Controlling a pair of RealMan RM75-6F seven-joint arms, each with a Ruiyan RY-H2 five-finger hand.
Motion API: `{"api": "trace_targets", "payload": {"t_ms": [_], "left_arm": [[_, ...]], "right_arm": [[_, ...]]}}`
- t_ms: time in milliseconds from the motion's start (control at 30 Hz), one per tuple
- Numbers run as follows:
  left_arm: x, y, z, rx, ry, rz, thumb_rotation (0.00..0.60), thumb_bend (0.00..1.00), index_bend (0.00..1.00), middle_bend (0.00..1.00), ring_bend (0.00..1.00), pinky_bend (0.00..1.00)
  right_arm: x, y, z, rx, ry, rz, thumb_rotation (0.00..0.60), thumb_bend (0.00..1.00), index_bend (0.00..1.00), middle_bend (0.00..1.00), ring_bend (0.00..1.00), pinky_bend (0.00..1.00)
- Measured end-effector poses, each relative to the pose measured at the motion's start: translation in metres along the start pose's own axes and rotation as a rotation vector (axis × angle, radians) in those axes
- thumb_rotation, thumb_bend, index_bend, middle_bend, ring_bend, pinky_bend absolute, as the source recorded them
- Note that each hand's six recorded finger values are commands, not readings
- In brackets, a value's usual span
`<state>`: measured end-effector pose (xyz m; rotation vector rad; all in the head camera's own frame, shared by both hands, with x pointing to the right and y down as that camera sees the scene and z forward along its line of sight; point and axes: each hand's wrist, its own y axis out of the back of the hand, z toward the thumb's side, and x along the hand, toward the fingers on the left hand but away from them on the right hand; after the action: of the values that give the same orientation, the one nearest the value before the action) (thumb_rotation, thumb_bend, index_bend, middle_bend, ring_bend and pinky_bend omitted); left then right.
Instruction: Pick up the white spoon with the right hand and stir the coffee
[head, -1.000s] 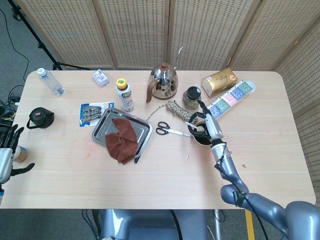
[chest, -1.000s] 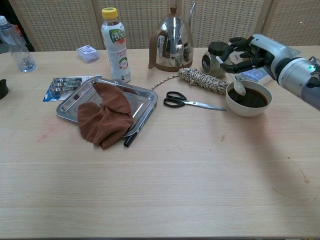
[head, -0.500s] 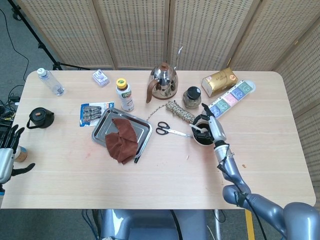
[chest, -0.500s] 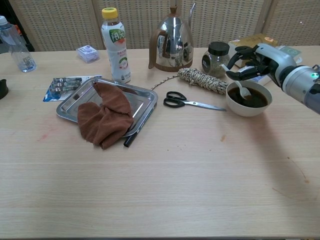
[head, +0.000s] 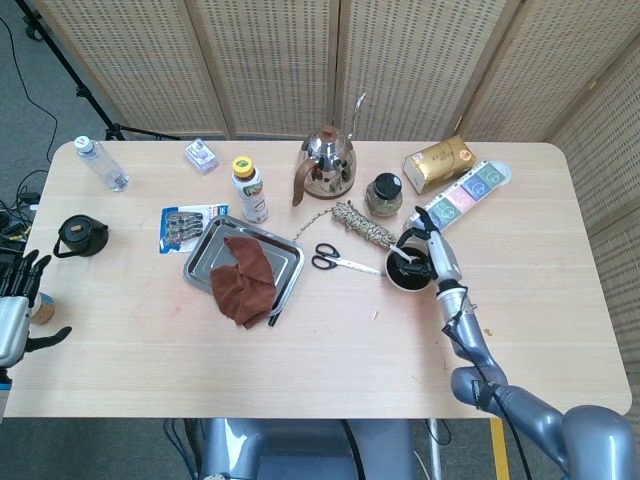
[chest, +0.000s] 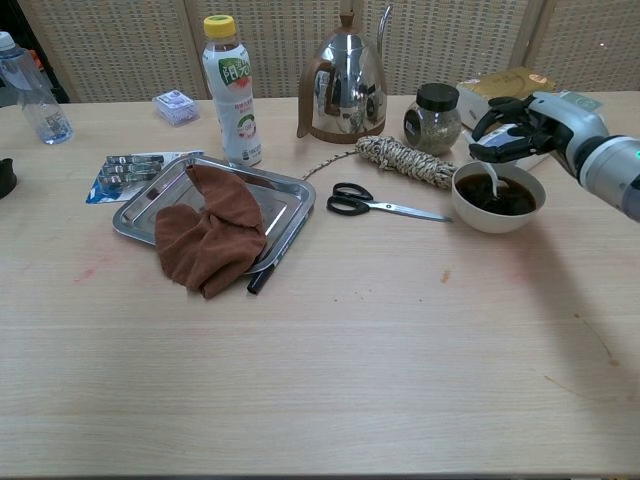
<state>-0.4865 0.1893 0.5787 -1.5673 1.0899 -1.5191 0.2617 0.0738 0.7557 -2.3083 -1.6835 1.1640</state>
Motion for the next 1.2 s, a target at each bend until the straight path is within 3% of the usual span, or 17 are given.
{"api": "trace_targets", "payload": {"t_ms": [500, 867, 1200], "left_arm": [[-0.002, 0.0, 0.003, -0.003, -0.011, -0.003, 0.6, 0.0, 0.0, 0.0, 0.0, 0.0], [-0.002, 0.001, 0.002, -0.009, -0.013, 0.0, 0.6, 0.0, 0.0, 0.0, 0.0, 0.0], [-0.001, 0.003, -0.001, -0.013, -0.006, 0.001, 0.6, 0.0, 0.0, 0.0, 0.0, 0.0]], "right_arm": [[0.027, 0.016, -0.011, -0.013, 0.015, 0.001, 0.6, 0.45, 0.59, 0.0, 0.0, 0.01], [0.035, -0.005, -0.009, -0.026, 0.016, 0.054, 0.6, 0.45, 0.59, 0.0, 0.0, 0.01], [0.013, -0.023, 0.009, -0.041, 0.031, 0.053, 0.6, 0.45, 0.59, 0.0, 0.0, 0.01]]}}
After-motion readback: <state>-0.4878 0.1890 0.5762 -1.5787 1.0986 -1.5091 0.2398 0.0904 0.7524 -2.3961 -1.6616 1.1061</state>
